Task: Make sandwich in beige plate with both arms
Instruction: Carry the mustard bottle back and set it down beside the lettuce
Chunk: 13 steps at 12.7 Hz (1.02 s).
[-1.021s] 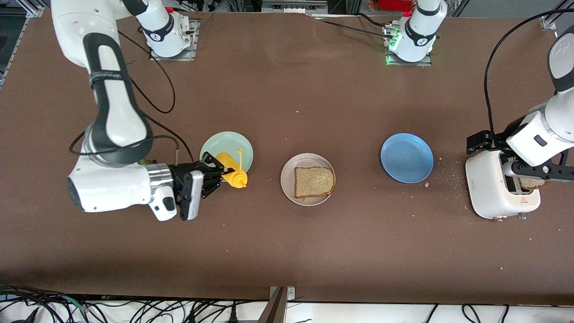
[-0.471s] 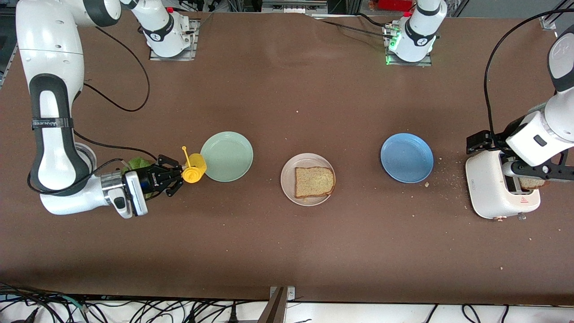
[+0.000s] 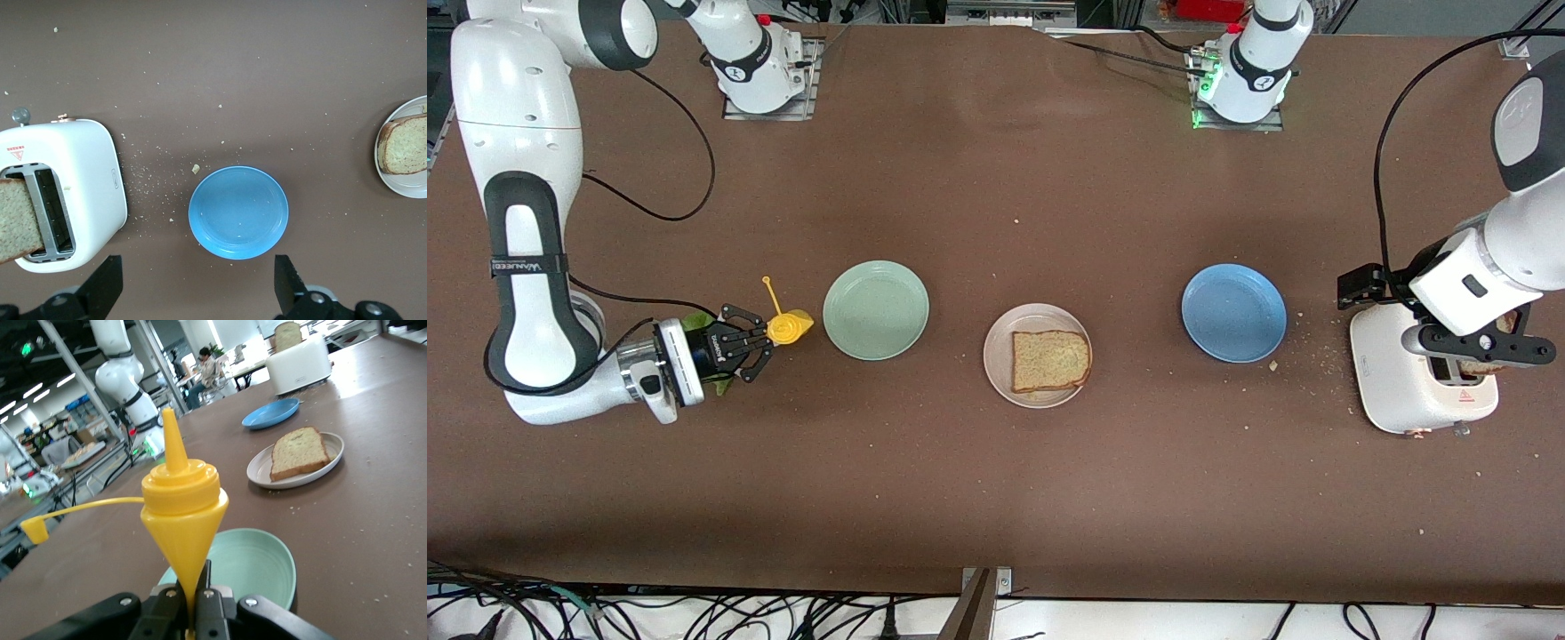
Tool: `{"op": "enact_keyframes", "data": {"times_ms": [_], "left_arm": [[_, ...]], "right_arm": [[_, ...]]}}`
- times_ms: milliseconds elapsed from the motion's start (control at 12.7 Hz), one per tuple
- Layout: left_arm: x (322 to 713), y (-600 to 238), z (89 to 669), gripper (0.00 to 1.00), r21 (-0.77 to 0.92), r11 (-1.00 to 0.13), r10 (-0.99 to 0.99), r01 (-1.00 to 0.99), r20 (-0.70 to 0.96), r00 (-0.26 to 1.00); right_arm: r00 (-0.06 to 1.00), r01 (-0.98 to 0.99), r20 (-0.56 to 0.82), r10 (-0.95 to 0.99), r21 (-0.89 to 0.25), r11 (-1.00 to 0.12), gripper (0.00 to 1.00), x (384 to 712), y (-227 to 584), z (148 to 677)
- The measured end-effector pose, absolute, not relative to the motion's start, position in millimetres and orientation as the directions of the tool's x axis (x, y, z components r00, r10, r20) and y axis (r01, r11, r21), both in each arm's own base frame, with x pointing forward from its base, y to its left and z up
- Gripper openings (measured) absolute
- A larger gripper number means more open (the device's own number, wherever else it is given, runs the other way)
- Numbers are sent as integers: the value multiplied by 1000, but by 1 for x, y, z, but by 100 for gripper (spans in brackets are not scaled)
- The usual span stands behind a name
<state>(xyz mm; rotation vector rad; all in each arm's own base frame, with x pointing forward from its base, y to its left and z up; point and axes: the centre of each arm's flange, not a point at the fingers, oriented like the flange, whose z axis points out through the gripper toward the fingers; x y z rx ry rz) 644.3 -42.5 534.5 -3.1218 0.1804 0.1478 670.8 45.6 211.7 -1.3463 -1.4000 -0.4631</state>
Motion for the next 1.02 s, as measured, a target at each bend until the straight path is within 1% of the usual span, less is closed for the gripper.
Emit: {"op": "enact_keyframes", "data": {"times_ms": [236, 393, 550, 785, 1021], "left_arm": [[652, -42, 527, 100, -3, -993, -113, -114, -73, 991], [653, -40, 526, 100, -2, -994, -112, -112, -72, 991], [653, -38, 526, 100, -2, -994, -107, -108, -72, 992], [654, -34, 525, 100, -3, -995, -102, -102, -72, 992], [654, -34, 525, 100, -3, -995, -101, -101, -71, 992]], "right_arm": [[65, 894, 883, 465, -259, 367, 4, 669, 36, 210], [9, 895, 894, 448, -207, 395, 4, 668, 30, 202], [-17, 894, 907, 420, -174, 413, 4, 664, 22, 180], [-19, 890, 920, 392, -163, 426, 4, 655, 15, 148], [-24, 891, 931, 365, -145, 430, 4, 652, 16, 134]]}}
